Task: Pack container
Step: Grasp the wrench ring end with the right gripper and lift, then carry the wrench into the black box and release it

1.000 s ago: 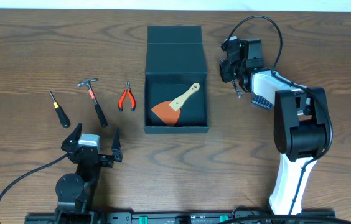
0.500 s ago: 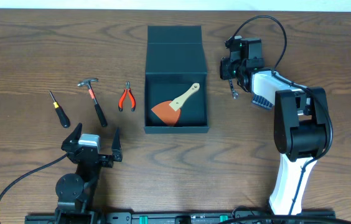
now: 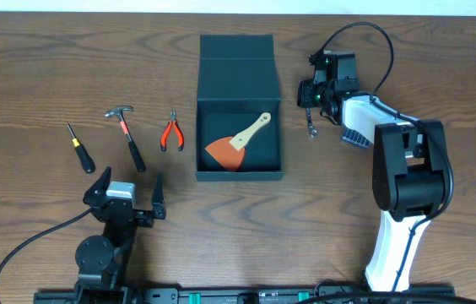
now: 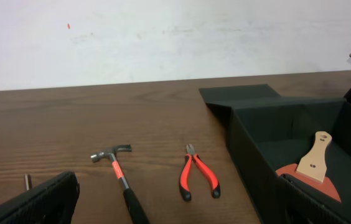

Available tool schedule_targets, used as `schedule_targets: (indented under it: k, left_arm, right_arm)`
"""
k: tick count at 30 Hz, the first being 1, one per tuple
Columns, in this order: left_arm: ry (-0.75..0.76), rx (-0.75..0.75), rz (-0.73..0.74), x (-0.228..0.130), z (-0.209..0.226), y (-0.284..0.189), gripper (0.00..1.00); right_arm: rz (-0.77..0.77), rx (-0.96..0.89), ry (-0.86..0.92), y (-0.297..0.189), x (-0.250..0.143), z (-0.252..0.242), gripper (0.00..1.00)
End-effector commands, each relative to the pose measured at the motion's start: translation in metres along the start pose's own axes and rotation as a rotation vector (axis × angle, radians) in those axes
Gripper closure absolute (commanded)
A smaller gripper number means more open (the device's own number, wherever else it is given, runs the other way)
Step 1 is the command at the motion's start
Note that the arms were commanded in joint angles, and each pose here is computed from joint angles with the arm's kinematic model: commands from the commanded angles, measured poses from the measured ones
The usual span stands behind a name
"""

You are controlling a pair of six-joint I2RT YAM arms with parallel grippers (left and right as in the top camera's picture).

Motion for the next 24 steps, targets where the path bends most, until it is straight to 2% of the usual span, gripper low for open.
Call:
schedule_targets:
  k: [1, 10, 17, 24]
  left_arm:
    - [0.007, -0.021, 0.043, -0.015, -0.003, 0.001, 0.01]
    - [0.007, -0.021, 0.043, -0.015, -0.003, 0.001, 0.02]
    - [0.007, -0.021, 0.043, -0.015, -0.003, 0.001, 0.02]
    - [0.007, -0.021, 0.043, -0.015, -0.003, 0.001, 0.02]
  right_arm:
    - [-0.039, 0.070, 0.054, -0.019, 0.017, 0.006, 0.99]
    - [-0.076, 0.144, 0.100, -0.040, 0.034, 0.002, 0.99]
    - [-0.133, 0.226, 0.076, -0.070, 0.057, 0.017, 0.99]
    - [-0.237, 0.367, -0.095, -0.123, 0.087, 0.062, 0.99]
Point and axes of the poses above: each gripper's point midway between its finger pads, its own y axis out along the fingers, its own z axis along the line the jaws close on, x = y × z, the point moved 2 cm from there along -y, back along the fingers, and after that the axes turned 3 degrees about -y, right-handed, at the moved point
